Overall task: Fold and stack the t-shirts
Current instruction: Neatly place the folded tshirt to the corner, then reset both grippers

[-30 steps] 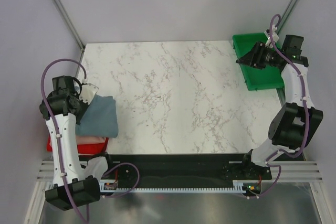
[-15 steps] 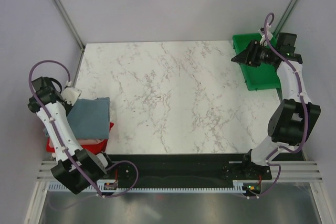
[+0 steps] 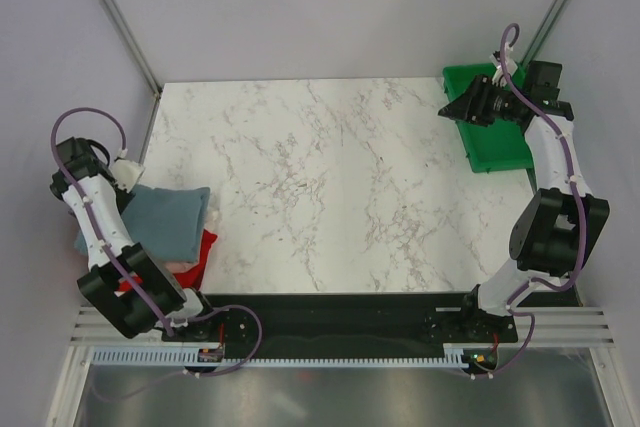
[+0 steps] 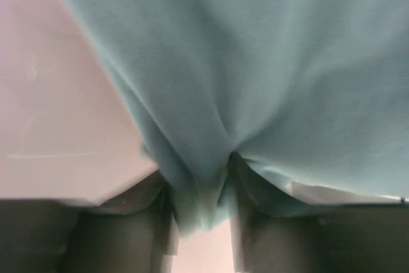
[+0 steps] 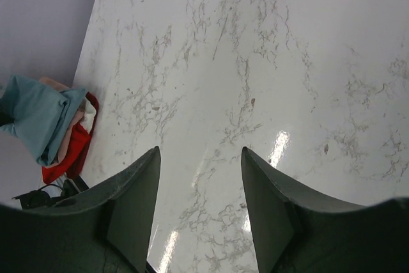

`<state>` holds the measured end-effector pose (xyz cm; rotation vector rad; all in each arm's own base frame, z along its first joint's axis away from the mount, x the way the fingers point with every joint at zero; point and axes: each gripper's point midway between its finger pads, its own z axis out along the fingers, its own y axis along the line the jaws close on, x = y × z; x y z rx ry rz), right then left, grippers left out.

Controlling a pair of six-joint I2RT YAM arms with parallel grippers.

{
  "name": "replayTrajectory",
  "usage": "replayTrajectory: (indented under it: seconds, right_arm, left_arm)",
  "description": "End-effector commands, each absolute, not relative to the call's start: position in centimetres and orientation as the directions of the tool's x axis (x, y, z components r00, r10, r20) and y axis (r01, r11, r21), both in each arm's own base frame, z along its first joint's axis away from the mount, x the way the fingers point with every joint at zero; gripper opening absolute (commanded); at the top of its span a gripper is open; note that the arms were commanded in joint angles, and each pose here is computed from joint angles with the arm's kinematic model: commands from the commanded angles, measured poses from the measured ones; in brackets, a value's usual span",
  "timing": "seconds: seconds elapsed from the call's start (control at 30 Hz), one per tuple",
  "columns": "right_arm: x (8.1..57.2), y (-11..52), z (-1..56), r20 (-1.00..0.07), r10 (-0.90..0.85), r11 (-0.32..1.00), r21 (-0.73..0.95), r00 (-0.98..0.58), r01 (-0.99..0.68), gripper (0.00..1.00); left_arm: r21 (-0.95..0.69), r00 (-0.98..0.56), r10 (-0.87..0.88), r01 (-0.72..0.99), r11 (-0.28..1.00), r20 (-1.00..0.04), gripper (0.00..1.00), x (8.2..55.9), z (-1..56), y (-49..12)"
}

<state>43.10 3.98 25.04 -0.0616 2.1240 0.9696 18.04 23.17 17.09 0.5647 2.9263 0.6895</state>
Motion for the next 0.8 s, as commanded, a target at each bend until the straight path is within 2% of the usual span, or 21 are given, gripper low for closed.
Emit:
replayTrajectory:
  seconds: [0.0, 0.03, 0.07, 0.1, 0.13, 0.17, 0.2, 0.23, 0.3, 0.4, 0.43, 0.53, 0.63, 0.77]
  right_arm:
    - [43.8, 4.0, 26.5, -0.72, 0.248, 0.719, 0.585, -0.648, -0.375, 0.62]
    - [43.8, 3.9, 26.1, -0.72, 0.246, 0.725, 0.581, -0.648, -0.37, 0.63]
    - [43.7, 3.8, 26.3, -0.728, 0.245, 0.733, 0.571, -0.64, -0.37, 0.71]
    - [43.7, 3.9, 26.4, -0.739, 0.237, 0.739, 0.558, -0.631, -0.377, 0.91]
    - [43.6, 3.9, 26.2, -0.741, 0.233, 0.744, 0.553, -0.63, -0.376, 0.98]
    - [43.6, 3.7, 26.4, -0.751, 0.228, 0.76, 0.535, -0.619, -0.369, 0.98]
    - [43.5, 3.7, 26.4, -0.76, 0.22, 0.768, 0.521, -0.611, -0.372, 0.98]
    - [43.3, 3.8, 26.1, -0.761, 0.213, 0.772, 0.516, -0.613, -0.371, 0.98]
    - [42.9, 3.8, 26.8, -0.79, 0.197, 0.795, 0.475, -0.58, -0.378, 0.98]
    - [41.8, 4.2, 27.8, -0.841, 0.141, 0.826, 0.391, -0.523, -0.406, 0.98]
    - [41.4, 4.7, 27.9, -0.859, 0.101, 0.833, 0.349, -0.502, -0.43, 0.98]
    - [39.6, 5.5, 28.0, -0.887, 0.025, 0.859, 0.255, -0.46, -0.445, 0.98]
    - [38.4, 5.9, 27.7, -0.902, -0.024, 0.904, 0.164, -0.432, -0.394, 0.98]
    - [37.3, 5.1, 27.4, -0.906, 0.0, 0.955, 0.126, -0.424, -0.269, 0.98]
  left_arm:
    - [0.612, -0.927, 0.34, 0.177, 0.771, -0.159, 0.55, 20.8, 22.8, 25.2]
    - [0.638, -0.912, 0.328, 0.102, 0.763, -0.247, 0.61, 21.9, 25.3, 25.1]
    - [0.653, -0.883, 0.361, 0.086, 0.753, -0.299, 0.63, 23.1, 26.9, 23.9]
    - [0.658, -0.864, 0.378, 0.074, 0.749, -0.333, 0.65, 24.1, 28.1, 23.2]
    - [0.664, -0.841, 0.382, 0.038, 0.747, -0.382, 0.65, 25.0, 29.7, 22.3]
    - [0.669, -0.796, 0.441, 0.063, 0.741, -0.414, 0.66, 26.6, 30.8, 20.0]
    - [0.66, -0.76, 0.47, 0.072, 0.747, -0.449, 0.9, 27.5, 31.4, 18.4]
    - [0.638, -0.725, 0.472, 0.058, 0.768, -0.502, 1.0, 28.2, 32.1, 16.8]
    - [0.588, -0.627, 0.513, 0.106, 0.802, -0.587, 1.0, 29.6, 32.9, 12.6]
    - [0.446, -0.537, 0.426, 0.1, 0.889, -0.728, 1.0, 30.6, 33.4, 8.8]
    - [0.352, -0.485, 0.363, 0.117, 0.929, -0.796, 1.0, 30.7, 33.8, 6.8]
    - [0.193, -0.368, 0.256, 0.201, 0.96, -0.894, 1.0, 30.8, 34.6, 2.8]
    - [0.101, -0.284, 0.184, 0.283, 0.954, -0.941, 1.0, 30.9, 34.9, -0.2]
    - [0.015, -0.319, 0.119, 0.311, 0.95, -0.94, 1.0, 31.6, 33.3, -1.8]
